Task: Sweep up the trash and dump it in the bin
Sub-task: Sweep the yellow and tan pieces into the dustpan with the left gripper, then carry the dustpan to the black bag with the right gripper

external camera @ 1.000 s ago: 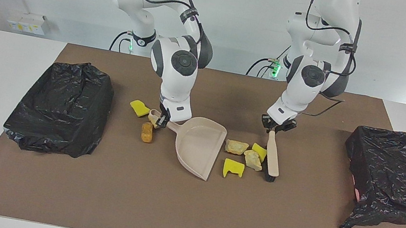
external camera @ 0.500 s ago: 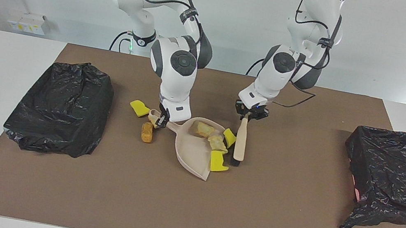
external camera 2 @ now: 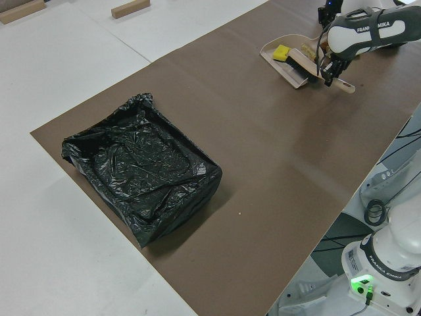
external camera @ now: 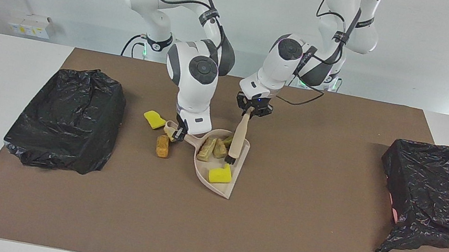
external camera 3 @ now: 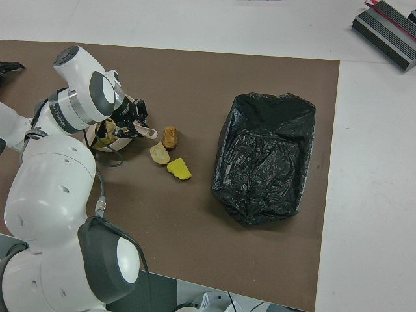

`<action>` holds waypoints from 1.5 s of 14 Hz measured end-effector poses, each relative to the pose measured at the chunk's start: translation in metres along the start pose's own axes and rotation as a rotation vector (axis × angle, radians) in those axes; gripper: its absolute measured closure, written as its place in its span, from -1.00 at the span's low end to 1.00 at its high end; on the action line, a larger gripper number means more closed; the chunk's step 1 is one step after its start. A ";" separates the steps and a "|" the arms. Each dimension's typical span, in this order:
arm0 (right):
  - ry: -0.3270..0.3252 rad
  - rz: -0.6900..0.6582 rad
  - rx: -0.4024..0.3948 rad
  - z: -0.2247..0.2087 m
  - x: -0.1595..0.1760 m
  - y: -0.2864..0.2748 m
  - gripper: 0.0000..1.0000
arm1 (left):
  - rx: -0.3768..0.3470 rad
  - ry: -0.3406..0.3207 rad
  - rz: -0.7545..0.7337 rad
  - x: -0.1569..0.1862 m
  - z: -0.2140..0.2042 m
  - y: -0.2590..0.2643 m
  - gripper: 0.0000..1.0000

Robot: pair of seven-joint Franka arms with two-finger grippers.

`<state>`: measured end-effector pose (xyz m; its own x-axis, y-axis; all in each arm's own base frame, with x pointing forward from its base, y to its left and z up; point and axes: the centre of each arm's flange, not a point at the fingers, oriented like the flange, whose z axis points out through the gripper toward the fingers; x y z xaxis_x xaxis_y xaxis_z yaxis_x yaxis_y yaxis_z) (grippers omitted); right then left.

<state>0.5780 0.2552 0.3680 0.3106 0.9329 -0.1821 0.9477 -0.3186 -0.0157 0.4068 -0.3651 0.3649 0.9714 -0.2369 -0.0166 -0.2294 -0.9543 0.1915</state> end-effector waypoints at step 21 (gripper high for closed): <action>0.127 0.270 -0.107 -0.105 -0.135 0.063 0.37 | 0.130 -0.096 -0.302 -0.019 -0.032 -0.045 0.49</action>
<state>0.6028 0.1265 0.4946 0.5526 0.8325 -0.0411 0.8298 -0.5448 0.1212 0.4003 -0.3119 0.3880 0.9880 0.0497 -0.1465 0.0557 -0.9978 0.0371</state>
